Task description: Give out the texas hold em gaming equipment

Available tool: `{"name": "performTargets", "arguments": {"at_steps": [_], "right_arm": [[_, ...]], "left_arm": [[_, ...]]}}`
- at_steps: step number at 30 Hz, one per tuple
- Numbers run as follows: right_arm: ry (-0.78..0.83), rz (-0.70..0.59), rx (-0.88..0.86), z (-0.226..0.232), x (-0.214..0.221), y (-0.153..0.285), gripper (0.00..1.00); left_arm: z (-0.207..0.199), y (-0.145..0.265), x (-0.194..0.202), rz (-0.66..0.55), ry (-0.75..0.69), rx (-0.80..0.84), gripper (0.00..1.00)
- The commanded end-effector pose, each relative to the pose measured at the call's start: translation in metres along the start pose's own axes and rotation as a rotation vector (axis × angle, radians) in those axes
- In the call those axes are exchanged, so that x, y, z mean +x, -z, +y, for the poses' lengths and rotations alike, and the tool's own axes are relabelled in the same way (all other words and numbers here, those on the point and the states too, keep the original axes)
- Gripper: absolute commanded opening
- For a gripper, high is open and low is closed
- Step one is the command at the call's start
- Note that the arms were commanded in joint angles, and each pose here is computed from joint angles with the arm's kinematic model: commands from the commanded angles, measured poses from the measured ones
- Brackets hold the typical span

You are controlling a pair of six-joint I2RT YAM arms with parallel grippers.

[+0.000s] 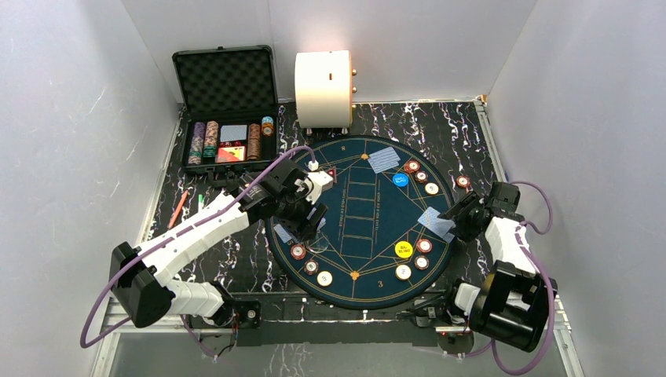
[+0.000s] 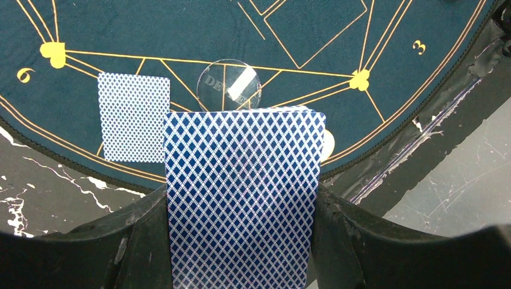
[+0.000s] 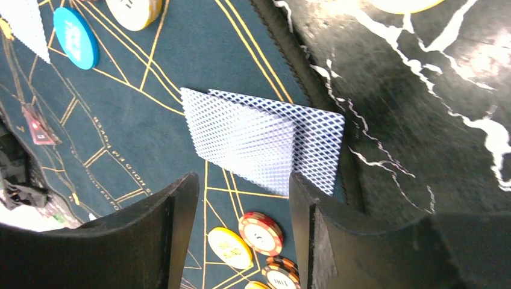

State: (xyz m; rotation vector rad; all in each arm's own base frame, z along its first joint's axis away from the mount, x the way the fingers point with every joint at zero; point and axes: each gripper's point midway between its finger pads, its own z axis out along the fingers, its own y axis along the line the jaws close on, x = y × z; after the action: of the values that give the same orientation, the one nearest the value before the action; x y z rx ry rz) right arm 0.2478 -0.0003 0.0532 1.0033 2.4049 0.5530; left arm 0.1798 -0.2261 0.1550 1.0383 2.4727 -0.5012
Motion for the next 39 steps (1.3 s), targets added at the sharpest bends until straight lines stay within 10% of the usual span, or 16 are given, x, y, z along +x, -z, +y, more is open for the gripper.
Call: {"name": "performTargets", "arguments": {"at_steps": [1,6,9,21,39], "right_arm": [[-0.065,-0.068,0.085,-0.002,-0.013,0.021,0.66],[-0.052,-0.232,0.134,0.006,-0.043,0.057,0.74],[0.116,-0.269,-0.078,0.052,-0.054,0.075,0.96],[0.53,0.409,-0.726,0.229,0.095,0.058,0.98],[0.591,0.779,-1.006,0.309,0.238,0.089,0.88]], "left_arm": [[-0.005,0.011,-0.009,-0.026,-0.009,0.01,0.0],[0.001,0.017,-0.012,-0.013,-0.01,-0.029,0.0],[0.003,0.017,-0.013,-0.006,-0.008,-0.039,0.0],[0.004,0.012,-0.023,-0.041,-0.015,-0.043,0.0],[0.001,0.017,-0.029,-0.076,-0.012,-0.051,0.0]]}}
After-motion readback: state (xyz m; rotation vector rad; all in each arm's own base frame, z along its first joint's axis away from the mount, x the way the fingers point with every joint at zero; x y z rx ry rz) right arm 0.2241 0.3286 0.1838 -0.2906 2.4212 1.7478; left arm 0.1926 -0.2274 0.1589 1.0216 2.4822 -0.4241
